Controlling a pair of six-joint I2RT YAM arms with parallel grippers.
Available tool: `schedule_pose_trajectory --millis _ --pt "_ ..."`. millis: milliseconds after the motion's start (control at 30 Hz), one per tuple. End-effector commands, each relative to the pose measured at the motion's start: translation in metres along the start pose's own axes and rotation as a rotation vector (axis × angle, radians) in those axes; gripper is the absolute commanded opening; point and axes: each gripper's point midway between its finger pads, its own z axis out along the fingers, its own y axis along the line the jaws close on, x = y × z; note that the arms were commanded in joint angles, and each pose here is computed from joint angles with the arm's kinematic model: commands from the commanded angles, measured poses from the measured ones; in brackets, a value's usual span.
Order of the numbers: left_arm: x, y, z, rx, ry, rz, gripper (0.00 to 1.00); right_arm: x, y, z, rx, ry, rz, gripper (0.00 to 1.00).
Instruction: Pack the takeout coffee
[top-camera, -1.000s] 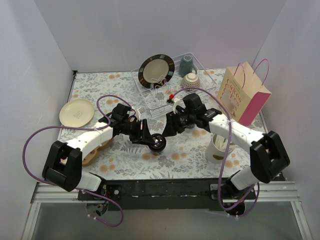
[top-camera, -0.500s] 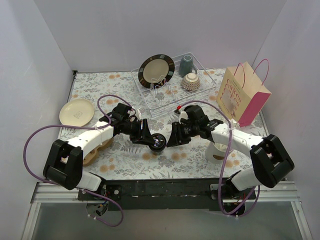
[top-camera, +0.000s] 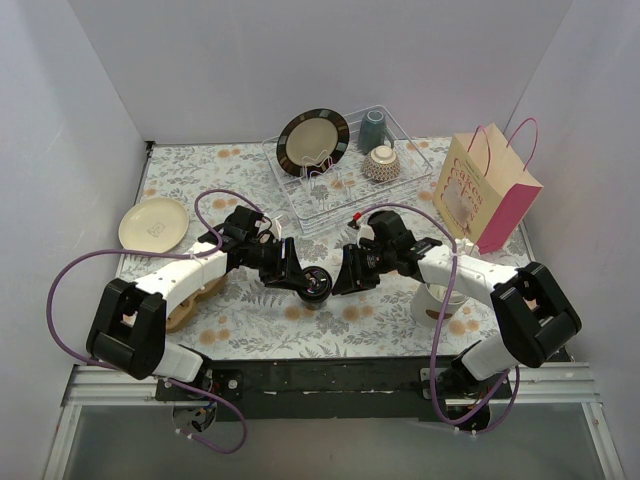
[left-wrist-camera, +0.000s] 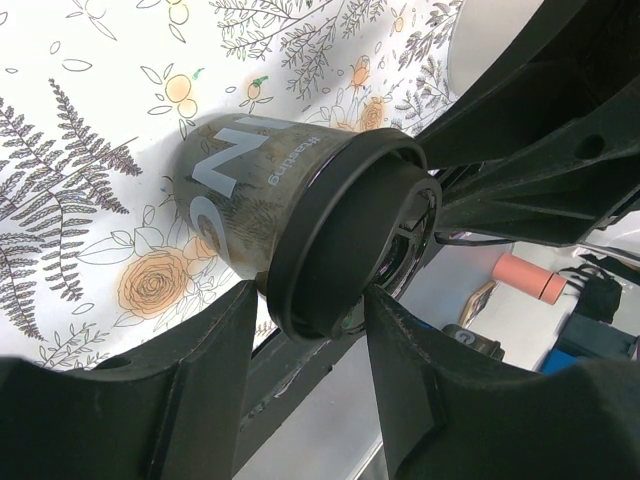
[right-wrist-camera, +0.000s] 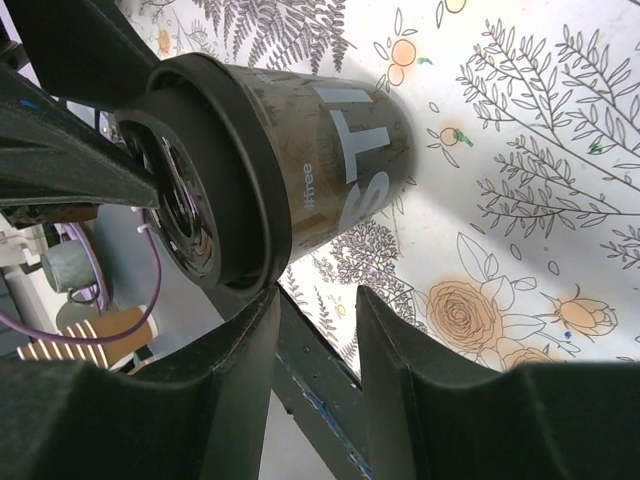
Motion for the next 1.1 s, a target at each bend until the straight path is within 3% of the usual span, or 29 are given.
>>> schedule_pose_trajectory --millis 0,400,1067 --pt "0.007 0.039 0.007 -0.169 0.011 -0.023 0.44 -0.021 0.032 -0.005 -0.116 -0.056 -0.059 0.47" --pt "0.005 0.038 0.008 -0.168 0.013 -0.024 0.44 -0.028 0.033 -0.004 -0.105 -0.065 -0.058 0.5" --pt "0.019 0.056 0.018 -0.187 0.049 -0.047 0.42 0.004 -0.046 0.012 0.184 -0.021 0.064 0.31"
